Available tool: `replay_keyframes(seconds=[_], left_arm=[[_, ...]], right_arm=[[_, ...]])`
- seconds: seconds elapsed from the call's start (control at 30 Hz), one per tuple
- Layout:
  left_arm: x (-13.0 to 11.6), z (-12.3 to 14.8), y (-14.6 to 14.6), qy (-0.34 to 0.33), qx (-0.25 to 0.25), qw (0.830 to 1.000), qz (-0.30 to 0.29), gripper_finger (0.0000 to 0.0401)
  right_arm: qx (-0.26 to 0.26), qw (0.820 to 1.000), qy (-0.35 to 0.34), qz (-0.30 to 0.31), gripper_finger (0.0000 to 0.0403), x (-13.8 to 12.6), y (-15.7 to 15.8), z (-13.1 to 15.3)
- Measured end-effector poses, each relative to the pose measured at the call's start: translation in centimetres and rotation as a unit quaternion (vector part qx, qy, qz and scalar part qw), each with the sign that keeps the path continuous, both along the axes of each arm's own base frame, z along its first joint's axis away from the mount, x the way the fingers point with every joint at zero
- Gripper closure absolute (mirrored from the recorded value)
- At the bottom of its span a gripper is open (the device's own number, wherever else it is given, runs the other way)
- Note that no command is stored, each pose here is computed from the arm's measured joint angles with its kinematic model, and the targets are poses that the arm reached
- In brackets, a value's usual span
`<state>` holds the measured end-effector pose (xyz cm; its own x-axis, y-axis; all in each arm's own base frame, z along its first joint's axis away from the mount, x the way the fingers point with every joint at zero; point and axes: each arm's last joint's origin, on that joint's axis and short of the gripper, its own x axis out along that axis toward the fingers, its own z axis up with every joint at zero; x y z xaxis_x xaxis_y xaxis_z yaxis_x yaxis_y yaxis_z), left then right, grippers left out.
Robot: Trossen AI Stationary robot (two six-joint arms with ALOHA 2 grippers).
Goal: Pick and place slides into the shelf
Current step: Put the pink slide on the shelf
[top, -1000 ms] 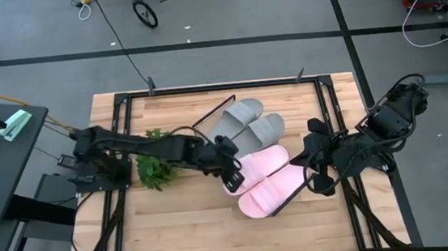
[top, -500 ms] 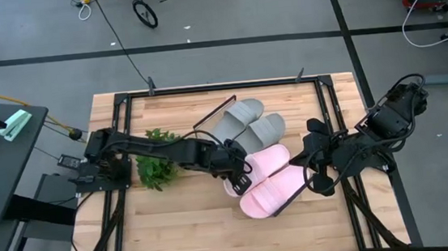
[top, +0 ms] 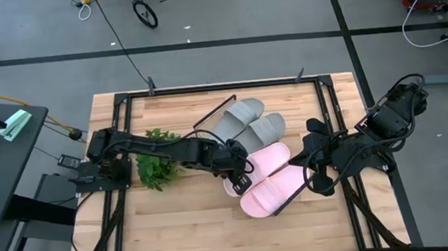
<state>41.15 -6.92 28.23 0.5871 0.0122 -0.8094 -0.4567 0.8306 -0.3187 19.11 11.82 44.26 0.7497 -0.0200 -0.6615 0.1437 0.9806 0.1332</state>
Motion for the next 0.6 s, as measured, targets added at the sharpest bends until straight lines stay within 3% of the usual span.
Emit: replay_keyframes(seconds=[0.4, 0.6], left_arm=[[0.4, -1.1, 0.4, 0.022, -0.015, 1.000, -0.013, 0.0398], [0.8, 1.4, 0.4, -0.010, 0.001, 1.000, -0.015, 0.0373]], right_arm=[[0.003, 1.000, -0.002, -0.002, 0.0401, 0.0, 0.0, 0.0], [0.006, 1.000, -0.004, -0.003, 0.0401, 0.1, 0.0, 0.1]])
